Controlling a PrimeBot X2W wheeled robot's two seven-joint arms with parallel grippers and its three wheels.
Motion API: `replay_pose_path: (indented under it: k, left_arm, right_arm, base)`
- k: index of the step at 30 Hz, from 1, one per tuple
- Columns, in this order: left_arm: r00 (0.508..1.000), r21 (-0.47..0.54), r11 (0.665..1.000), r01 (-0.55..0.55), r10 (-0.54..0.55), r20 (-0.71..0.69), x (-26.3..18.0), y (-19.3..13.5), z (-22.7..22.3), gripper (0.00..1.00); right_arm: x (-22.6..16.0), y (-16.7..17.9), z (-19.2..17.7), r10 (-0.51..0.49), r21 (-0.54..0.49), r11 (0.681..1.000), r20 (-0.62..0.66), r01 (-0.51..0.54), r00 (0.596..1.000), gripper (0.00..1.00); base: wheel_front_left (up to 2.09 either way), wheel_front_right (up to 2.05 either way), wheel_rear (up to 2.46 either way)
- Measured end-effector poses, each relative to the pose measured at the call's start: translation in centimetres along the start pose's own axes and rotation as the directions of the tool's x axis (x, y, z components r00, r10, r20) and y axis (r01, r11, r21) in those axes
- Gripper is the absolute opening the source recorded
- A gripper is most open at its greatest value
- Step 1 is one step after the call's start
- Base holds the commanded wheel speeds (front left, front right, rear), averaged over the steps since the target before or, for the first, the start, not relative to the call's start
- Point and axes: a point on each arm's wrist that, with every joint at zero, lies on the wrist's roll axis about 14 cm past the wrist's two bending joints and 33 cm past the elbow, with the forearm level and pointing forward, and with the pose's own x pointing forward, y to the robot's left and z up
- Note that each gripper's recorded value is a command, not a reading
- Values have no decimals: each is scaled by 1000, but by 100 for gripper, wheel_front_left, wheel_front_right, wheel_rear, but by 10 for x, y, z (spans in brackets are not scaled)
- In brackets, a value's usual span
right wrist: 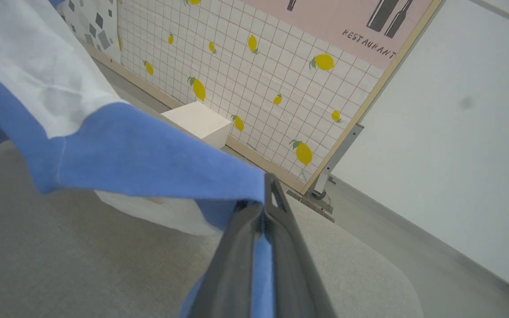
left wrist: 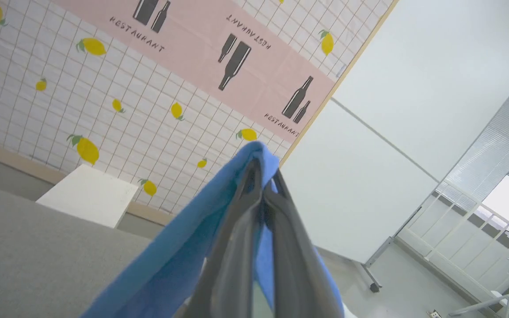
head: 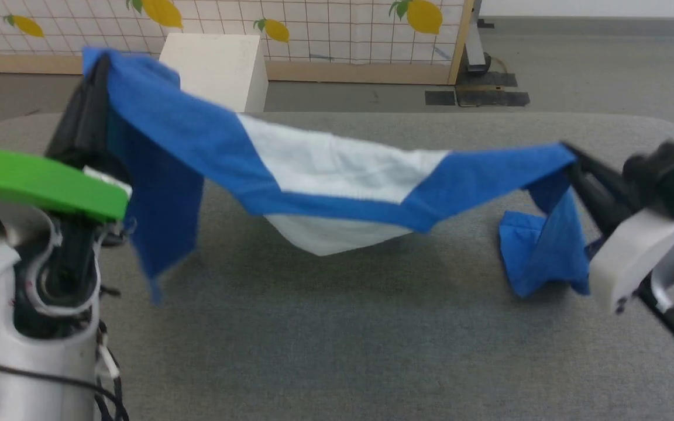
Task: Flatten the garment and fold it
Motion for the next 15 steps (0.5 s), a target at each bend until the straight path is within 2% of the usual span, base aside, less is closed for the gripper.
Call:
replay_pose_path:
  k: [6, 11, 15]
  left_arm:
    - [999, -9, 999, 37, -36, 23, 46, -15, 22, 0]
    - [999, -40, 999, 4, -2, 45, 94, -4, 29, 0]
    - [996, -43, 998, -55, 58, 68, 130, 18, 28, 0]
  right_arm:
    - [32, -40, 35, -25, -114, 993, 6, 25, 1000, 0]
    - [75, -69, 50, -53, -210, 976, -4, 51, 999, 0]
    - [111, -93, 63, -91, -264, 960, 19, 93, 996, 0]
  base:
    - [0, 0, 0]
    - [0, 0, 0]
    - [0, 0, 0]
